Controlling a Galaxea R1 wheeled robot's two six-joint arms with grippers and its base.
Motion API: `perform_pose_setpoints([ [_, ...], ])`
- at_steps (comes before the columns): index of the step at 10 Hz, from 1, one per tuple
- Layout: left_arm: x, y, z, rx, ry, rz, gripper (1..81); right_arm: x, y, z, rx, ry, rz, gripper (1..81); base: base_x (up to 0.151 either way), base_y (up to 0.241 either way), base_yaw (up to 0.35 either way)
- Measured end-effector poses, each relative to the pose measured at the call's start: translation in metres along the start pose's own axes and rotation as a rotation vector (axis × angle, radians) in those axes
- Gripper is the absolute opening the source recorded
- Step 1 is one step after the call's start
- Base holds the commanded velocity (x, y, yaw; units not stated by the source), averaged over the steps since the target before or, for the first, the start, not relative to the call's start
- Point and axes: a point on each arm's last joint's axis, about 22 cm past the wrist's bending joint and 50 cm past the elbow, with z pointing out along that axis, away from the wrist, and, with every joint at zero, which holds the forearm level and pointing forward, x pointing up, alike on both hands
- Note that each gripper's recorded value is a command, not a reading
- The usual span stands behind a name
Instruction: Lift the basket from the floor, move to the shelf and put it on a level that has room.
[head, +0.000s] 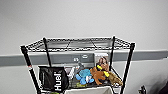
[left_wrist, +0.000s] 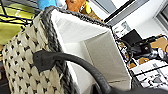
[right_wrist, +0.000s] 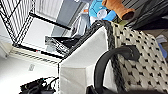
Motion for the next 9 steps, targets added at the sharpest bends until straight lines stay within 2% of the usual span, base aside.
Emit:
perform_pose_setpoints([
  [5,0.039,0.039,-0.026,-0.005,0.048,0.046,1.0,0.027,-0.046,-0.013,0.045,0.023,-0.019,1.0,0.0,0.0,0.0],
  [9,0.06,0.073,-0.043,-0.005,0.058,0.075,1.0,0.04,-0.08,-0.027,0.076,0.028,-0.044,1.0,0.0,0.0,0.0],
])
